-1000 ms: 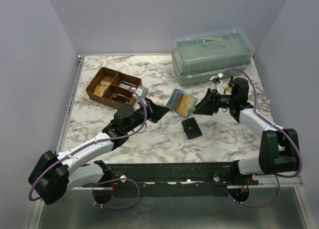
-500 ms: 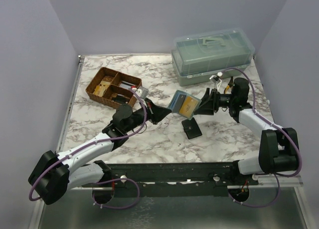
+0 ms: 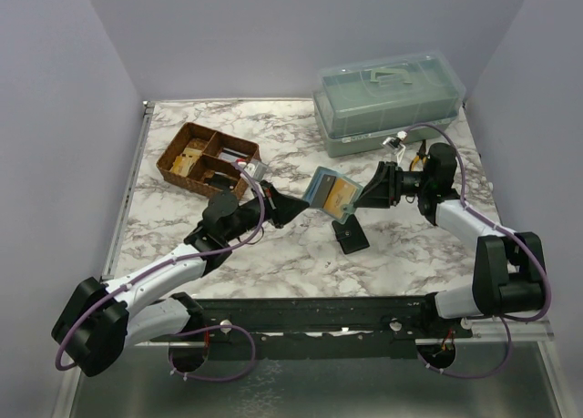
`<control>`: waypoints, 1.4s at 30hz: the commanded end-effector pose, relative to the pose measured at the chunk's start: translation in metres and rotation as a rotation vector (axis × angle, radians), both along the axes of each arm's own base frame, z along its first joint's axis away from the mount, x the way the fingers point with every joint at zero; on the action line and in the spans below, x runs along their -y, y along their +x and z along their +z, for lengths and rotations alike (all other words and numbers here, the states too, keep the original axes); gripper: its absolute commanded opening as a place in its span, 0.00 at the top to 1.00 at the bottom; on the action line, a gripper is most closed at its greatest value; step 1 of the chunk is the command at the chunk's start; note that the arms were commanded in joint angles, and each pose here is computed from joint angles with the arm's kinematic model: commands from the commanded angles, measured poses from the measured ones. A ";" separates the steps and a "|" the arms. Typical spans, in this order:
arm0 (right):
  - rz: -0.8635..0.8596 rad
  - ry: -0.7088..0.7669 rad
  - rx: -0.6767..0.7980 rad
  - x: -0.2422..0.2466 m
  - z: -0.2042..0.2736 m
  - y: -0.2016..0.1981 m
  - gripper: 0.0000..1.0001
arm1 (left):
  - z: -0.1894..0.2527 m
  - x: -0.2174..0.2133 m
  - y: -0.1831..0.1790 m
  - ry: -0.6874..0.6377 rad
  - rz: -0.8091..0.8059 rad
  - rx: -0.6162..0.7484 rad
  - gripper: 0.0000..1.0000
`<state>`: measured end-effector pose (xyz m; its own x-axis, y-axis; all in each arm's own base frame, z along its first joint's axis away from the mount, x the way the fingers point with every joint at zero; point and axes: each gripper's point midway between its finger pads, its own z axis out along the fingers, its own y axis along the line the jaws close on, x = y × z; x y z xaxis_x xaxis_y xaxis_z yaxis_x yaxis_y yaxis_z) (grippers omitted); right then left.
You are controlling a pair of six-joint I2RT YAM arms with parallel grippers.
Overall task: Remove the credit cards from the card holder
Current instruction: Place the card holder at the center of the board.
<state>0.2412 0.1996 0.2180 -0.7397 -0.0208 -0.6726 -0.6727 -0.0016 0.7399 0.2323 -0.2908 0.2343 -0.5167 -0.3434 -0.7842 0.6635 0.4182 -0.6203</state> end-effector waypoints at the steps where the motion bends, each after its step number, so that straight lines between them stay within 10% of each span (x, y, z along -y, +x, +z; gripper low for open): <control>1: 0.002 -0.001 -0.015 0.000 -0.004 0.001 0.60 | 0.022 0.001 -0.009 -0.054 -0.050 0.061 1.00; 19: 0.051 0.015 0.113 0.002 0.008 -0.015 1.00 | 0.013 0.002 -0.005 -0.055 -0.062 0.013 0.99; 34: -0.288 -0.218 0.217 0.011 -0.017 0.043 1.00 | 0.010 -0.040 0.024 0.015 0.237 0.013 0.04; 42: -0.213 -0.219 0.280 0.000 -0.013 0.030 1.00 | 0.017 -0.039 0.008 -0.007 0.180 -0.005 0.01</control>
<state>0.2745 0.1929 0.1901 -0.6176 -0.0073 -0.7865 -0.7460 0.3223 0.5828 0.2388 -0.2462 0.2783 -0.3768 -0.4956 -0.7826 0.6093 0.5037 -0.6124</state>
